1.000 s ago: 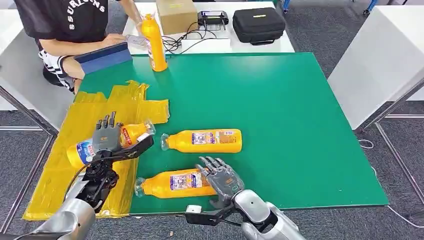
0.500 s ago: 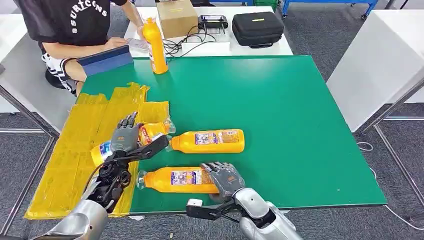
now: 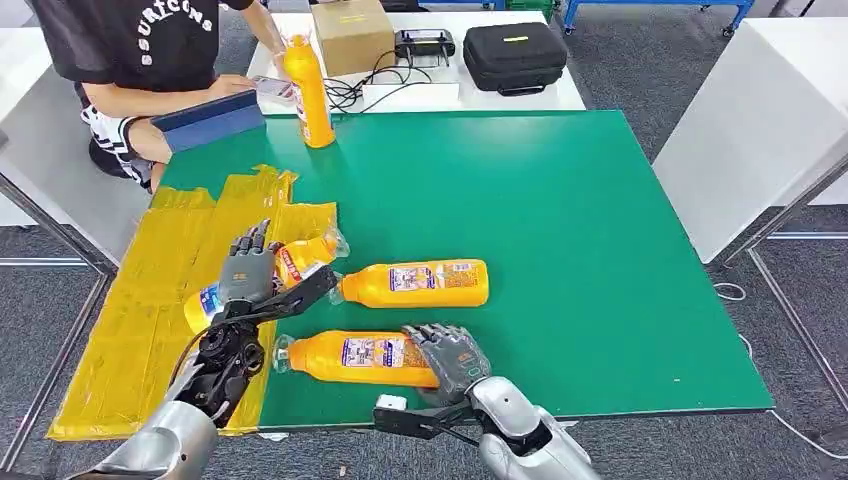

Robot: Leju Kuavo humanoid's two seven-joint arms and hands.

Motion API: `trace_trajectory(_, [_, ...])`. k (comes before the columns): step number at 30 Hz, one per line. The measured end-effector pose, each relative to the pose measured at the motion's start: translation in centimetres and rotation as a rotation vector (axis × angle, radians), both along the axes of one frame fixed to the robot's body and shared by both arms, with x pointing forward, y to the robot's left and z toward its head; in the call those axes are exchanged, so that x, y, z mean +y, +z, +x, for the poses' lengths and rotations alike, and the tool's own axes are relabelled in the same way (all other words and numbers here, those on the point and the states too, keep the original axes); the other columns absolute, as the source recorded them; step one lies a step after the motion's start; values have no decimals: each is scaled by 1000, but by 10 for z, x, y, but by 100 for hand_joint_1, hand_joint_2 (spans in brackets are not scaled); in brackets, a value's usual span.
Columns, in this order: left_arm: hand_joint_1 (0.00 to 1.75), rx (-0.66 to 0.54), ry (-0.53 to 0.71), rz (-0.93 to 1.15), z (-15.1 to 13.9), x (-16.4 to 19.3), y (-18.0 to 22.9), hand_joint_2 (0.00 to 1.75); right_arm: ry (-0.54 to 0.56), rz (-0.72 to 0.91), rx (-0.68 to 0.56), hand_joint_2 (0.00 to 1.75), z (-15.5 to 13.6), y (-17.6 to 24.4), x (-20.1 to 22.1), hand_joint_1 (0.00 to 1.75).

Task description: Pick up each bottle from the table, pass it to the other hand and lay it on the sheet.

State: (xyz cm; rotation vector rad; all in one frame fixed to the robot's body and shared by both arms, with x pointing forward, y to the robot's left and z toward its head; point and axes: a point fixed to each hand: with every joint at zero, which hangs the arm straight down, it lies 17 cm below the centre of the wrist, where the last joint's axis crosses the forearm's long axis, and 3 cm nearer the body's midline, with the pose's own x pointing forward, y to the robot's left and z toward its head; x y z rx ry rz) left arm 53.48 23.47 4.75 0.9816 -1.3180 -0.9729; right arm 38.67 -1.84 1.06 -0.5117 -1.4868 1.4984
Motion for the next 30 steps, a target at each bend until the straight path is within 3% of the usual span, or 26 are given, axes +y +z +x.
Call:
trace_trajectory(20, [0,-13,71,105,-2,3,1,0,-34,36,11,175,-5,1,-1,175])
trace_trajectory(25, [0,-19,203,189,-5,28,6,0,-36,44,9,175,-8,3,-1,175])
trace_trajectory(30, [0,-25,473,212,-18,87,14,0,-34,51,8,175,-10,4,0,175])
